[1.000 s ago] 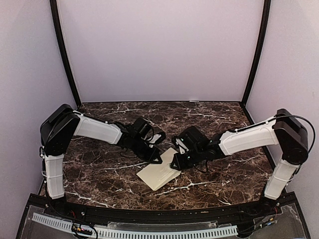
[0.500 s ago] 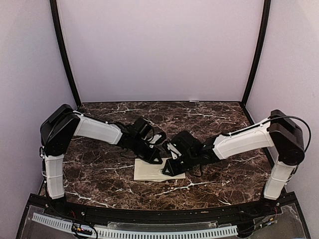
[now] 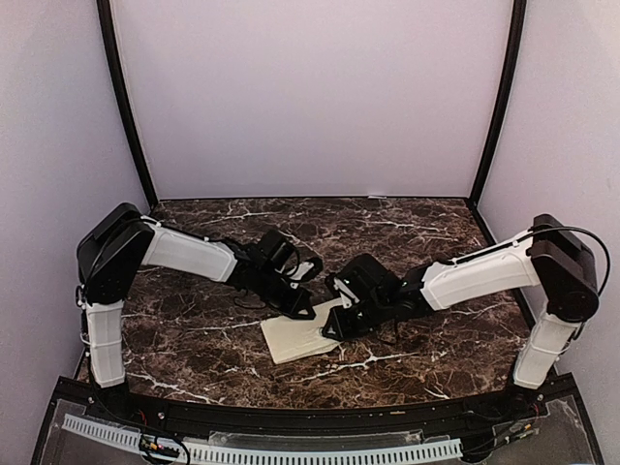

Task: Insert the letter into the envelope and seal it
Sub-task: Paint the envelope at the center of the board.

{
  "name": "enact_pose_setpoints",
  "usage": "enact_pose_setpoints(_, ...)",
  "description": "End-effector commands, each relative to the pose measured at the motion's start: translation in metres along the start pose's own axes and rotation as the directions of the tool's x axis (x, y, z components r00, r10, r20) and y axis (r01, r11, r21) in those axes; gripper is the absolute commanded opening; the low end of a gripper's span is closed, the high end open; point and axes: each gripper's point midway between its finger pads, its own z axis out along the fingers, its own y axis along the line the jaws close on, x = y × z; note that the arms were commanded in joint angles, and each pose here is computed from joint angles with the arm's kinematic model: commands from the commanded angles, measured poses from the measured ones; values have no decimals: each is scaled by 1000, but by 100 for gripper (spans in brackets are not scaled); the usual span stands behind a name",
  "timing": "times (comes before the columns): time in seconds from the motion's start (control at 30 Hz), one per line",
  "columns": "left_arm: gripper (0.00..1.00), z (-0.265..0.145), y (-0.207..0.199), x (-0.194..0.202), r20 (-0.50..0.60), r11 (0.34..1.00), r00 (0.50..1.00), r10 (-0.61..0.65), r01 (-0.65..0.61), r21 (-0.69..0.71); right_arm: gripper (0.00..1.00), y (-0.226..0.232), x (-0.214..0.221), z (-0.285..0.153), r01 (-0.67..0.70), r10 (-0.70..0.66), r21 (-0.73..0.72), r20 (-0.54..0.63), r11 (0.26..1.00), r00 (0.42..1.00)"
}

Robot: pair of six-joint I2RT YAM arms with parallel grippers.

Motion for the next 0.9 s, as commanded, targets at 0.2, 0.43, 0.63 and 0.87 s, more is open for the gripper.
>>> enact_pose_setpoints(0.2, 0, -34, -12, 6, 42, 999, 999, -34, 35, -23, 5, -47, -6, -19, -33, 32, 108, 15, 994, 999)
enact_pose_setpoints(0.43, 19, -61, -22, -11, 134, 998, 990, -49, 53, -30, 5, -21, -24, -39, 47, -47, 12, 66, 999, 997)
enact_pose_setpoints(0.63, 46, -55, -11, -3, 142, 993, 986, -92, 100, -55, 6, -18, -25, -39, 48, -48, -5, 70, 999, 996)
enact_pose_setpoints(0.87, 47, -41, -4, 4, 111, 992, 989, -102, 109, -64, 5, -17, -22, -29, 27, -25, -30, 65, 999, 998)
